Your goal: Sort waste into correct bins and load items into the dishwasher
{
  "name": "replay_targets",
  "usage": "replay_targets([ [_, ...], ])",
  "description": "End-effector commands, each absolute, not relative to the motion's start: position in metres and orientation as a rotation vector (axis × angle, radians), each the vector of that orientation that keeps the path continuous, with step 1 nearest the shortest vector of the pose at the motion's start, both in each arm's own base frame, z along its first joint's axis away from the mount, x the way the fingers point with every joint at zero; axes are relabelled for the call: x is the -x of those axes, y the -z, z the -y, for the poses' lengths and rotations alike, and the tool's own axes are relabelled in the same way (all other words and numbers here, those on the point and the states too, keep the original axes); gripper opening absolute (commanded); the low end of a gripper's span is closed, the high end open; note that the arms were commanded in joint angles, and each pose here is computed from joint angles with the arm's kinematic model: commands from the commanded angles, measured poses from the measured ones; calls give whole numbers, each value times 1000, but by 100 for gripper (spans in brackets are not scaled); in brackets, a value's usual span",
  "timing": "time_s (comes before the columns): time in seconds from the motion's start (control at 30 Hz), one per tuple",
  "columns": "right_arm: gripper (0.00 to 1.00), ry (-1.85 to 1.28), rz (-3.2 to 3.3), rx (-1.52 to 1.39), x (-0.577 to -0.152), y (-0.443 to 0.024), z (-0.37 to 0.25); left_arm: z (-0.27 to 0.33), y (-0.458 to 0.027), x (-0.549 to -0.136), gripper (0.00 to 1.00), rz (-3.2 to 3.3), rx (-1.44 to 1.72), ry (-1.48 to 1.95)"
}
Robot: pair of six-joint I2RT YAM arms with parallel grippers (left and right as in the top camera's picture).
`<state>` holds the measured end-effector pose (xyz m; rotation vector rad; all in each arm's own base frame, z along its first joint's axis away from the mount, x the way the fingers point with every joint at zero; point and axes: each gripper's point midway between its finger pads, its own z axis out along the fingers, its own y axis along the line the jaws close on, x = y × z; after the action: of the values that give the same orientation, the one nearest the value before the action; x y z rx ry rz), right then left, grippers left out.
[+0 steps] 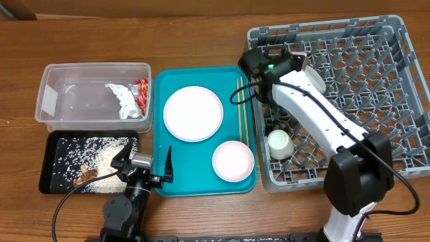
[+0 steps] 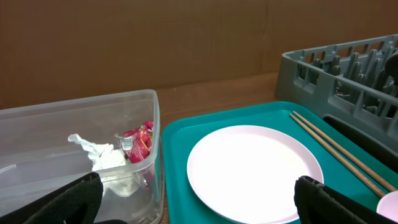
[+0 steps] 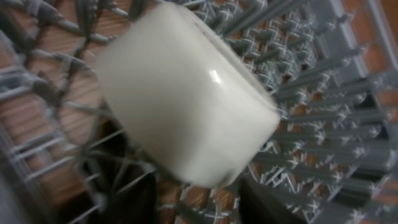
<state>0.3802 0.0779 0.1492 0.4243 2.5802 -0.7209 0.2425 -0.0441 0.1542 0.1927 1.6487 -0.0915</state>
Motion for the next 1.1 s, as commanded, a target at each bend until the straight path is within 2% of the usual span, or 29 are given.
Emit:
replay_targets([
  [0.0, 74, 420, -2637, -481, -377, -180, -104, 47, -154, -242, 100, -1647, -195, 110],
  [0.07, 74, 317, -2679, -480, -372, -185, -116, 47, -154, -242, 100, -1647, -195, 110],
  [0.2, 67, 134, -2820, -404, -356, -178, -140, 47, -154, -242, 100, -1647, -195, 110],
  [0.3, 57, -16, -2946, -314, -339, -167, -164, 47, -154, -242, 100, -1647, -195, 110],
  [0.37, 55, -93, -3011, -154, -328, -158, -181, 47, -154, -242, 100, -1647, -195, 110],
  [0.47, 54, -169, -3064, 250, -305, -142, -207, 47, -154, -242, 100, -1647, -195, 110],
  [0.67, 54, -110, -3035, 756, -263, -94, -233, 47, -154, -242, 100, -1647, -195, 110],
  [0.87, 54, 194, -2850, 783, -286, -55, -216, 47, -154, -242, 100, -1647, -195, 110],
  [0.97, 54, 175, -2820, 748, -297, -55, -218, 47, -154, -242, 100, -1647, -195, 110],
  [1.07, 52, 53, -2812, 866, -291, -51, -232, 47, -154, -242, 100, -1647, -195, 110],
])
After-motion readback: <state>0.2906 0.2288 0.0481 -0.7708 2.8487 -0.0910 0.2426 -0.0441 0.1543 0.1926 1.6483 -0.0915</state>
